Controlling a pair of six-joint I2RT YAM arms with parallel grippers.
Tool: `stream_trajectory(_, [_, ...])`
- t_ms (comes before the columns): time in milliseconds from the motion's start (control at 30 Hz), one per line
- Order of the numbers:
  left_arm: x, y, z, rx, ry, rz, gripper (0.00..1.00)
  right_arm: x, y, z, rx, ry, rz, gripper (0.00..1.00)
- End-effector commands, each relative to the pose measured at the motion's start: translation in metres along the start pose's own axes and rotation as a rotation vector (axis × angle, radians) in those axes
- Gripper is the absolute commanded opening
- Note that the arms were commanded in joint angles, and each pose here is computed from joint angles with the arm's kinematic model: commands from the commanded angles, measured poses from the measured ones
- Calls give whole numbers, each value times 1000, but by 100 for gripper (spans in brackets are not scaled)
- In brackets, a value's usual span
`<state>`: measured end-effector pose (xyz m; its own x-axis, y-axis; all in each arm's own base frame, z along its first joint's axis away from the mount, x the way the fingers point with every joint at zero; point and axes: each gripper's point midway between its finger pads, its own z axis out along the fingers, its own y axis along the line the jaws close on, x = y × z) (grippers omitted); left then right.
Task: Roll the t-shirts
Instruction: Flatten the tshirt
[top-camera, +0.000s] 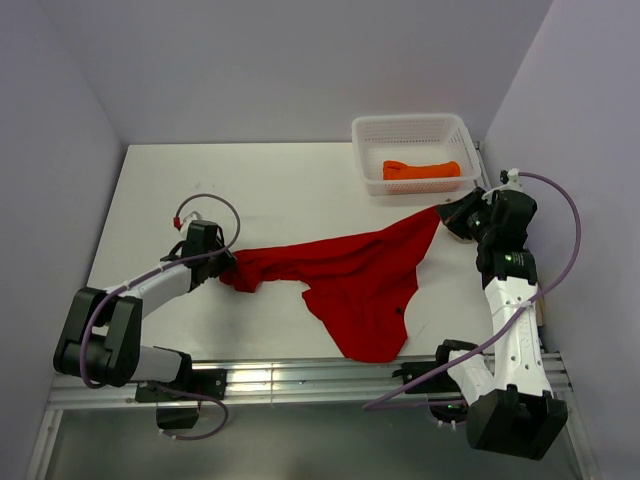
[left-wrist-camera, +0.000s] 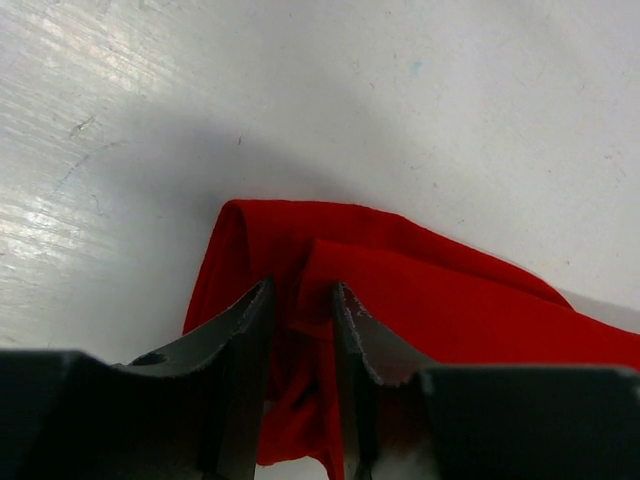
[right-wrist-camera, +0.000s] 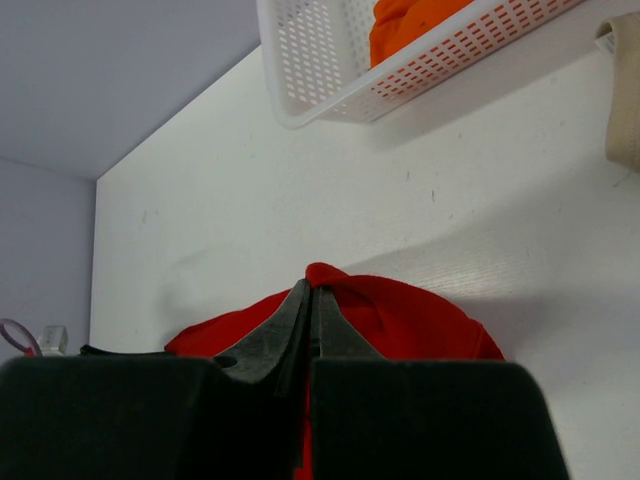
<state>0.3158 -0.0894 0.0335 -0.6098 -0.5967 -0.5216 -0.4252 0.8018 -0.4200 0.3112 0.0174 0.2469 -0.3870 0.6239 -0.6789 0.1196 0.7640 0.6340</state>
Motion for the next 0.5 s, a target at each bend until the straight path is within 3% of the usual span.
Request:
stream_trajectory(0, [-9,-14,0,56,-27,-3,34,-8,7,0,-40,-35,-17,0])
stream_trajectory(167, [-13,-23,1,92,-33,-12,33,-7,6,0,-39,-36,-14,0])
stream_trajectory(267, [-13,-29,1,113,-29,-22,25,-7,7,0,-44,-38,-11,0])
stream_trajectory(367, [-16,-31,0,114,-31,-25,3,-6,8,0,-50,-37,-8,0])
stream_trajectory(467, [-24,-30,-6,90,-56,-20,1,-7,8,0,-50,-37,-8,0])
